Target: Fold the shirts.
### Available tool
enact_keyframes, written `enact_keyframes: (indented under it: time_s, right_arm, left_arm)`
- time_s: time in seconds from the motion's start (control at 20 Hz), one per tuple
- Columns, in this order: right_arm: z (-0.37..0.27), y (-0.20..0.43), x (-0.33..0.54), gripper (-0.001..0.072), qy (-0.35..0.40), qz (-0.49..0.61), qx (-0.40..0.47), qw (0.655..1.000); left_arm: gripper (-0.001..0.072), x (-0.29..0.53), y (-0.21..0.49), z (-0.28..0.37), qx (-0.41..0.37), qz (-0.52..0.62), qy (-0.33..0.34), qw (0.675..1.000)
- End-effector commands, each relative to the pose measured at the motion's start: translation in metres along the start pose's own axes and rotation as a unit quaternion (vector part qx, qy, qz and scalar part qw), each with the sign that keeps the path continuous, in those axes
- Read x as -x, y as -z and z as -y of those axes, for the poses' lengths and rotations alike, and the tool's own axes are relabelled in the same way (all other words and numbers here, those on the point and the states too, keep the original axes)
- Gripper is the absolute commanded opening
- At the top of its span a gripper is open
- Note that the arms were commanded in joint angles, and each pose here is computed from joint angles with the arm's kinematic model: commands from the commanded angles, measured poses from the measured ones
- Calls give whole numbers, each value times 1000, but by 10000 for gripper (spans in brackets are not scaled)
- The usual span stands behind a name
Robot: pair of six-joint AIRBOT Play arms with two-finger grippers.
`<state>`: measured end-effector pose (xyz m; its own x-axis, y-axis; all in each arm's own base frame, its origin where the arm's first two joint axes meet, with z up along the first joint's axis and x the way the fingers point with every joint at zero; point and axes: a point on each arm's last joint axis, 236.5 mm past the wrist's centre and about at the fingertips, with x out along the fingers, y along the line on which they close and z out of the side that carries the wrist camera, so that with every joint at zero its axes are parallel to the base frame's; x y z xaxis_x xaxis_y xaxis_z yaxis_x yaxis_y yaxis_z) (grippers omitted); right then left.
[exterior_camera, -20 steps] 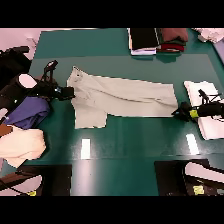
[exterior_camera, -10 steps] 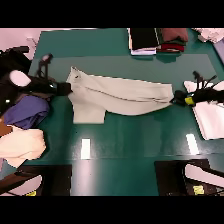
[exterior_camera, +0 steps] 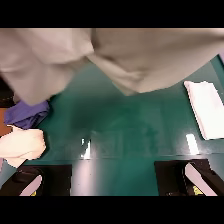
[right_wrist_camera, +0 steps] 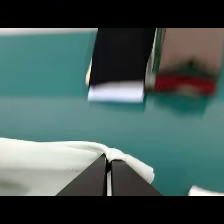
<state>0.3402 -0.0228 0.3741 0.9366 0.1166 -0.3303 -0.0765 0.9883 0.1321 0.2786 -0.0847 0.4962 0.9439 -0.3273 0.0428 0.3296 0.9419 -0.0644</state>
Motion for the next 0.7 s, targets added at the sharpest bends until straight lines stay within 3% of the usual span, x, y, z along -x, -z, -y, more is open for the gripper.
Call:
enact_keyframes:
  time_s: [0.0,0.1,0.2,0.3,0.45,0.65]
  right_arm:
    - [-27,-58,90,14,36,94,51,994]
    - [-33,-65,109,14,46,100,56,992]
    - [-37,-65,110,14,38,84,49,995]
    - [-38,-52,94,14,18,38,40,998]
    - [-37,-13,50,13,-27,-68,18,997]
    - [-19,48,-23,13,-39,-182,-10,983]
  left_arm:
    - [24,99,-97,23,-25,135,0,991]
    - [23,113,-103,28,-27,137,4,990]
    - [23,93,-67,24,1,63,6,998]
    - [24,46,5,24,28,-68,25,997]
    - [23,-19,129,26,63,-248,66,964]
    - [24,-88,265,2,97,-344,55,932]
